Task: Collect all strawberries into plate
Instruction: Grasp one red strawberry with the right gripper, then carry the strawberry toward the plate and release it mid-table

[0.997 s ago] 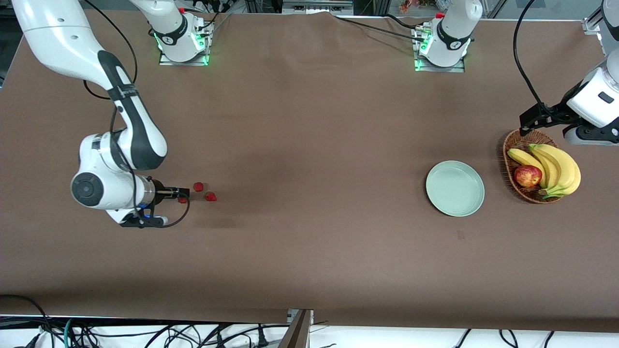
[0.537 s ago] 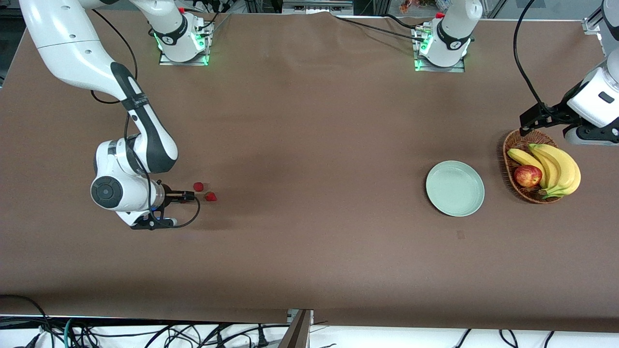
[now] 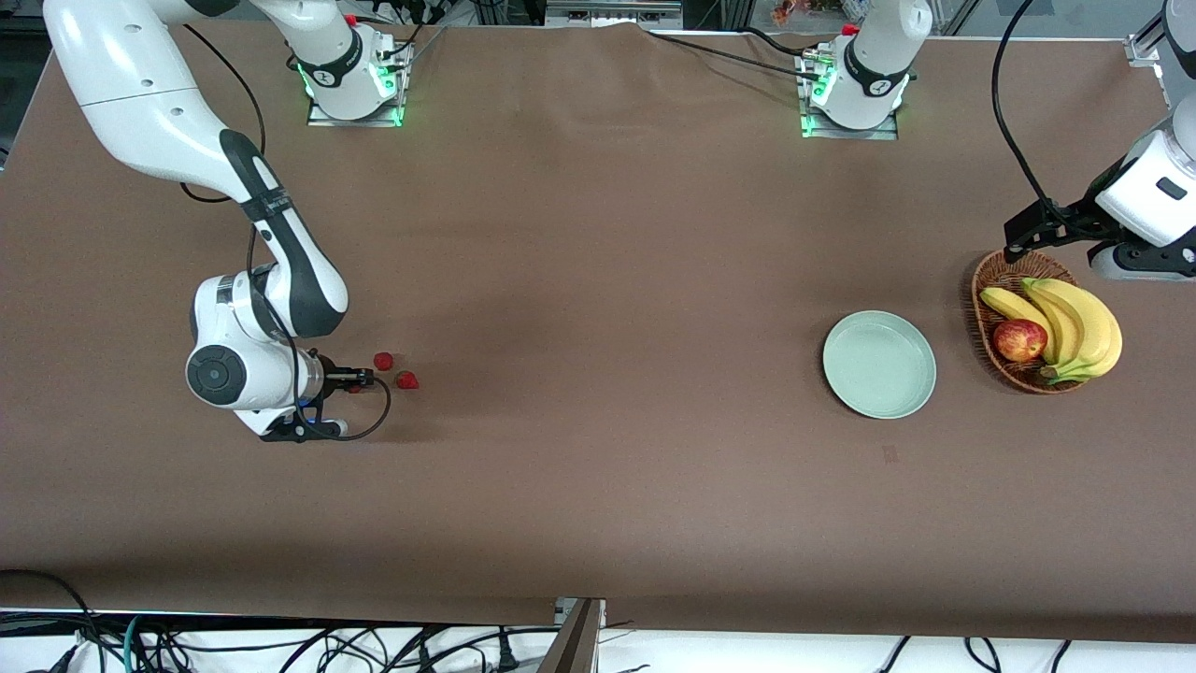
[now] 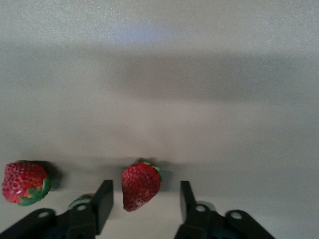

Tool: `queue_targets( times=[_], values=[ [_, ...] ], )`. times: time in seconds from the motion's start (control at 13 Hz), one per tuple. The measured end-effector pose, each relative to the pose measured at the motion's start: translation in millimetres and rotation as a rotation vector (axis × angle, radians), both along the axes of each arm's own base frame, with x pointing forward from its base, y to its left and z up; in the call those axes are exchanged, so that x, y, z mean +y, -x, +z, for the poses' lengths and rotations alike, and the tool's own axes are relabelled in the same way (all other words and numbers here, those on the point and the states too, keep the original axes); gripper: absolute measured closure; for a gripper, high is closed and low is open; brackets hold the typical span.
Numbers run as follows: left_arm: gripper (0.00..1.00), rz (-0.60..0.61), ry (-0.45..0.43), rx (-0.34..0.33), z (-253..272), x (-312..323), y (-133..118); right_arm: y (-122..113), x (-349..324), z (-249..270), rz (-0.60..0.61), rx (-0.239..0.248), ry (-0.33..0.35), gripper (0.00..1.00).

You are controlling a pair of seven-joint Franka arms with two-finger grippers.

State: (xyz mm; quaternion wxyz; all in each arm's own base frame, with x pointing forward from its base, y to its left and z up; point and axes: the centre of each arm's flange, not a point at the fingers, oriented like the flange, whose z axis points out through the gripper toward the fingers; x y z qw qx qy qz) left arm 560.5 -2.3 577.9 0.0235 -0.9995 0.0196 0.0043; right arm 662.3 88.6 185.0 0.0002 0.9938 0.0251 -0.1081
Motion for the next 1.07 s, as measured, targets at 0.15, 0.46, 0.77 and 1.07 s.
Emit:
queue_targets(
  times=[0.15,0.46,0.77,1.07],
  values=[
    [0.0,0.0,0.0,0.0,0,0,0,0,-1,-1,-0.001,0.0,0.0,0.44],
    [0.0,0.0,0.0,0.0,0,0,0,-1,-2,-1,-0.003,-0.005,0.0,0.7],
    [0.0,0.0,0.0,0.0,0,0,0,-12,-2,15,-0.006,-0.04,-0.004,0.7],
    [0.0,0.0,0.0,0.0,0,0,0,-32,16,81,0.001,-0.049,0.003,0.7]
  ],
)
